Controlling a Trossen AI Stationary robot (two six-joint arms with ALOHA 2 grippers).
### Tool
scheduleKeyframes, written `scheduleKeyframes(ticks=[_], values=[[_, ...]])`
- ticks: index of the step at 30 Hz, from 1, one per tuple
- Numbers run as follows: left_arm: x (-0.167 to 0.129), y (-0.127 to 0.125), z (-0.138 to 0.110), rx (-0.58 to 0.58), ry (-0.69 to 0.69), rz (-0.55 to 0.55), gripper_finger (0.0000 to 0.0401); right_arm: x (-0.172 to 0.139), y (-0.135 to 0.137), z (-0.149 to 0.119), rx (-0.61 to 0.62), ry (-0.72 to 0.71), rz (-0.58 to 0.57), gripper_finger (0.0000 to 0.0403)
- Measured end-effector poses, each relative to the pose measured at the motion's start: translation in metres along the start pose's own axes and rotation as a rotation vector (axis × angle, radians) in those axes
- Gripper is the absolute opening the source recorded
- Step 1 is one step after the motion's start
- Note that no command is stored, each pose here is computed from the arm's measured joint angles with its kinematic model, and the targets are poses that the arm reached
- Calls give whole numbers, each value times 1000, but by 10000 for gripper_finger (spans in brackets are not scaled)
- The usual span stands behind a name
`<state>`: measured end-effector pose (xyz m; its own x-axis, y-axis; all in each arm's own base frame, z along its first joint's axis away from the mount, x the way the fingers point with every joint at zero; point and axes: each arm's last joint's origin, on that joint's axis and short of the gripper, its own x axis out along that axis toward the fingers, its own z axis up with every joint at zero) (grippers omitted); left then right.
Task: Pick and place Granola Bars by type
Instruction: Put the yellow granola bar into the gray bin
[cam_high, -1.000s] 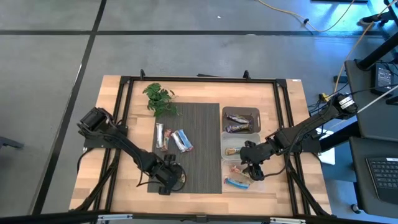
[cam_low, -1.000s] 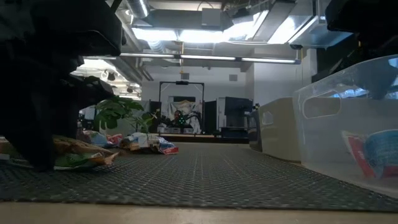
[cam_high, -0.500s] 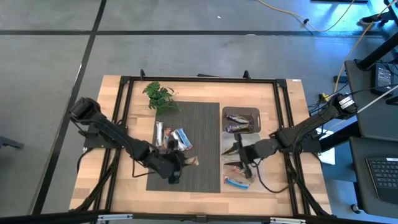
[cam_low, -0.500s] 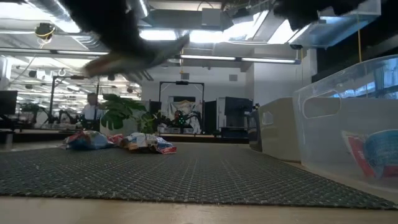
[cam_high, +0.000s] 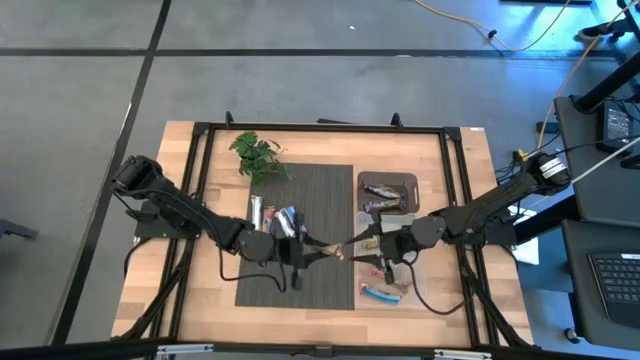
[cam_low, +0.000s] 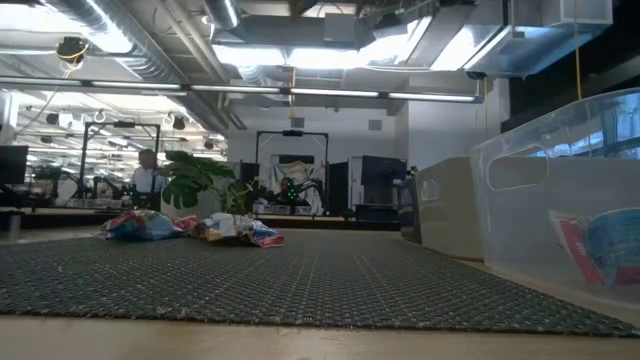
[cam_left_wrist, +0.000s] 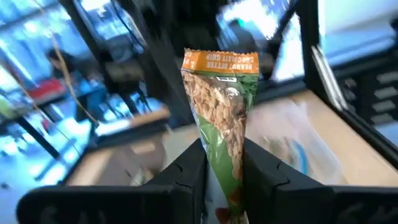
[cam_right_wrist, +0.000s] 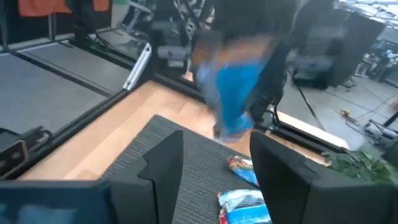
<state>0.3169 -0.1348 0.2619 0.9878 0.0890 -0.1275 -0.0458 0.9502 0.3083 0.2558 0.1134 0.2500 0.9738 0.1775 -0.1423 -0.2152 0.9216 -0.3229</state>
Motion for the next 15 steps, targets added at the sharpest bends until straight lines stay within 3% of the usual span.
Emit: scheduleKeyframes(ticks=[6,15], values=[[9,18,10,-9,-156,-67,73,17,-6,-10,40,-39,-49,188],[17,35,7,-34,-193,-136,66,31,-14,-15,72,-132,-101,188]])
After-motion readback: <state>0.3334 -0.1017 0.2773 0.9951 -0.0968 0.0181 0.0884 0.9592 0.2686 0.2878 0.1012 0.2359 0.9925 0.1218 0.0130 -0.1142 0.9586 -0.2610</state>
